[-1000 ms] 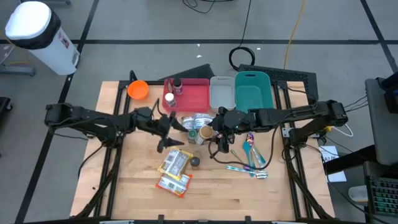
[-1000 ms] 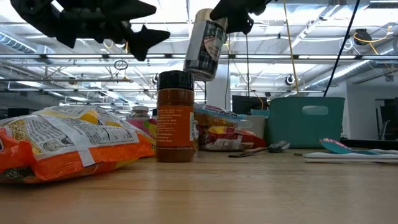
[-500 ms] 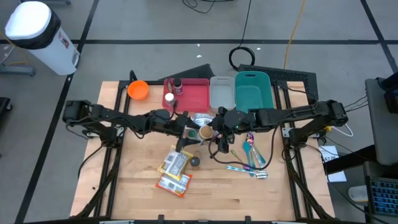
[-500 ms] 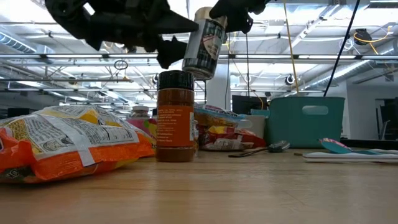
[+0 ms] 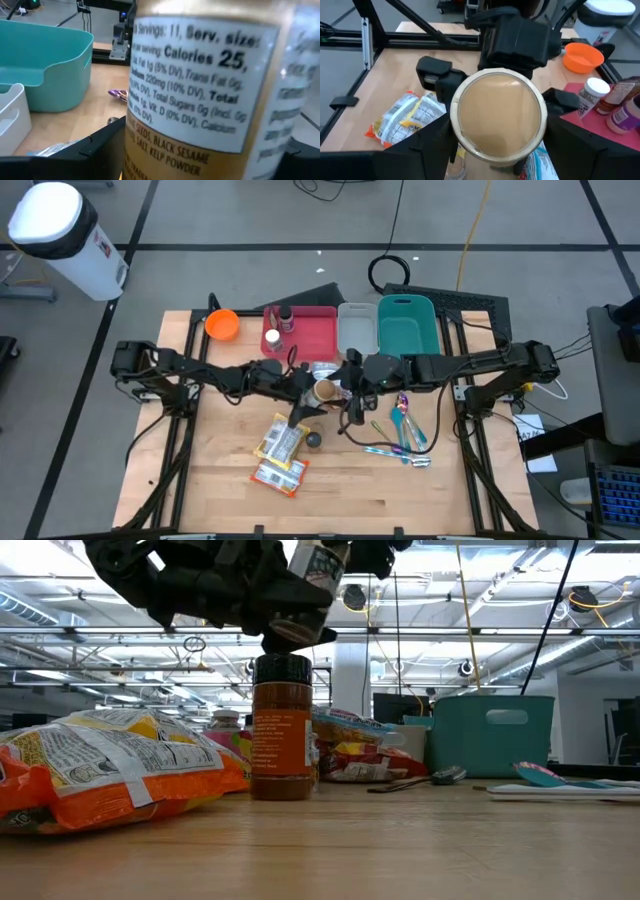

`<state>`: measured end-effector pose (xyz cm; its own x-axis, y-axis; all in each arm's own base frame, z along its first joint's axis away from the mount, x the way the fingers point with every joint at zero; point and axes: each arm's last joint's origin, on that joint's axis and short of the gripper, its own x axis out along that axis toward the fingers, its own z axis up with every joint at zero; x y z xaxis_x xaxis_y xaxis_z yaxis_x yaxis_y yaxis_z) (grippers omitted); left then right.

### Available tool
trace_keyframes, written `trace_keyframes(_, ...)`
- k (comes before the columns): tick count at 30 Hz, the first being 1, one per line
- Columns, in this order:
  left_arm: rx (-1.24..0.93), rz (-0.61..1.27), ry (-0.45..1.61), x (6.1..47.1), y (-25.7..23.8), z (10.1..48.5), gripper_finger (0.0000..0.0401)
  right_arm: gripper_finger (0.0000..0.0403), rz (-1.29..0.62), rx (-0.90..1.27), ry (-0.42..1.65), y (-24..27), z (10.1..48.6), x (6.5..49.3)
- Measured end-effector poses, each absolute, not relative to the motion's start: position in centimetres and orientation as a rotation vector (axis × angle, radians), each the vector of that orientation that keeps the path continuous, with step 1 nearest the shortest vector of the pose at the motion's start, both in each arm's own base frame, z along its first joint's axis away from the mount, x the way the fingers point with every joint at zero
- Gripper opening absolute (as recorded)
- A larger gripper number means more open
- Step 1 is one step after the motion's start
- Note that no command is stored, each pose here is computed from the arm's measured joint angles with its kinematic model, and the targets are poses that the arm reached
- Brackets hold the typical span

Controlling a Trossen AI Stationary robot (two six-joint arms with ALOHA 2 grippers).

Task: Pick & Place Food Item
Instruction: Put the gold seasoning bottle into the red bin

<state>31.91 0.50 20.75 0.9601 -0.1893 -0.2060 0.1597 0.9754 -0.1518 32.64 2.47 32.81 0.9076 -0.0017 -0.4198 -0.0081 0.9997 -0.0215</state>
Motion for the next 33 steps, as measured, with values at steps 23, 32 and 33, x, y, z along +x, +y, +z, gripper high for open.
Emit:
trace_keyframes(23,-0.030,-0.120,0.195,31.6,-0.3,21.5,0.0266,0.0290,-0.013,0.007,0.479,2.2,34.5,29.6)
trace_keyframes(32,0.017,-0.122,0.120,30.8,-0.2,23.5,0.0266,0.0291,-0.017,0.066,0.433,2.1,35.0,26.5)
trace_keyframes(33,0.018,-0.123,0.107,30.8,-0.2,23.6,0.0266,0.0291,-0.018,0.070,0.424,2.1,34.6,26.3)
